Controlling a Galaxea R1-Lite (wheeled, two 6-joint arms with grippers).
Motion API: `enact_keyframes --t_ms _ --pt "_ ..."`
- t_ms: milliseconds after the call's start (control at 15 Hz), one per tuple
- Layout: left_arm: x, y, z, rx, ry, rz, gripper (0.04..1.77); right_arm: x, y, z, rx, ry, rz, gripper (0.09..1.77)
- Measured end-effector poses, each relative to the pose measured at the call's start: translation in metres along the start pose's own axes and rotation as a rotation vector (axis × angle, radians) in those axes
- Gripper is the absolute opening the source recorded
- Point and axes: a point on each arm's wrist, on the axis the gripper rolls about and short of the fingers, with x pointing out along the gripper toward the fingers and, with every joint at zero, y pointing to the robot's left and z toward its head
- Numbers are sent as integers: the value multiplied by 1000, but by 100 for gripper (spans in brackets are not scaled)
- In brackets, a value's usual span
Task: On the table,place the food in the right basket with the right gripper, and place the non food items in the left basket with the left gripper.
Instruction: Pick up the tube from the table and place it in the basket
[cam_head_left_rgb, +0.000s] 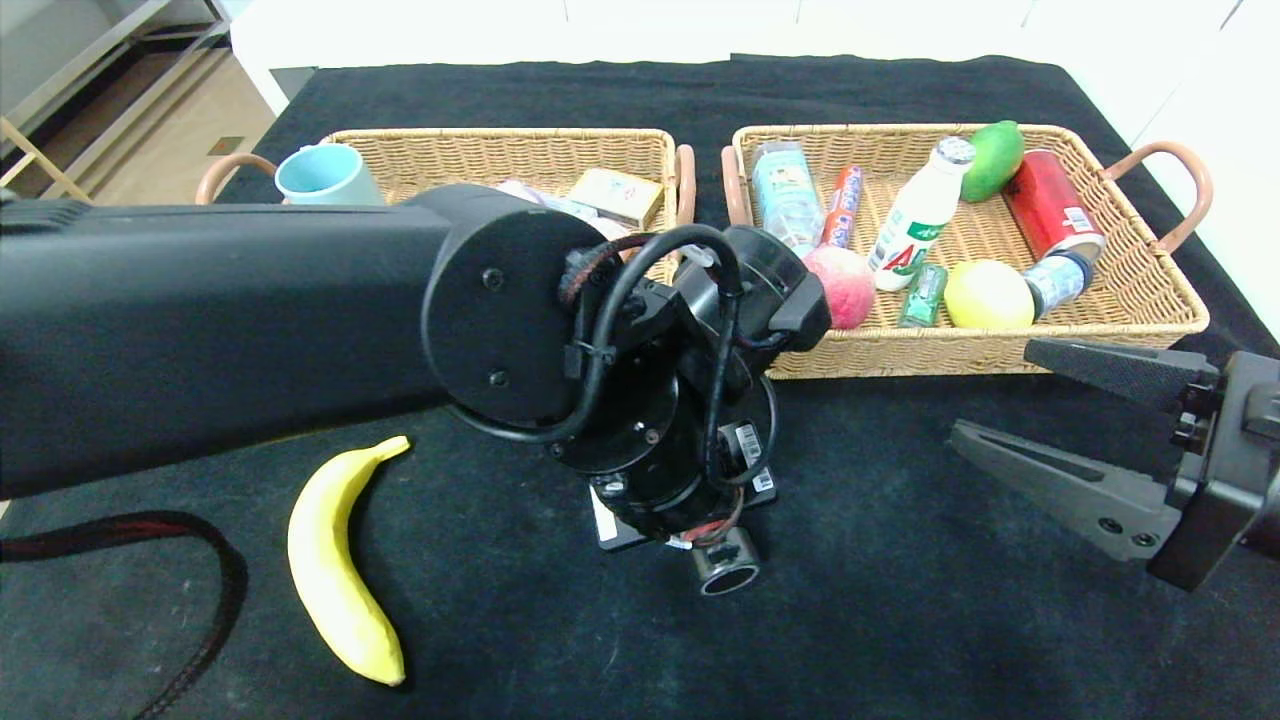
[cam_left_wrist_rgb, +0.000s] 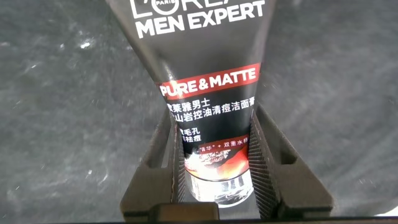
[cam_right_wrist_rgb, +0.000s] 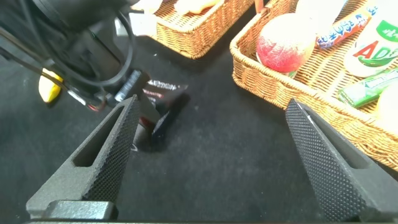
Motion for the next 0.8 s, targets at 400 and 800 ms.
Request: enact_keyframes --t_ms 400,800 --pt "-47 8 9 44 -67 -88 64 1 1 -1 1 7 5 171" --pt "-91 25 26 169 -183 -143 63 1 2 -2 0 8 12 171"
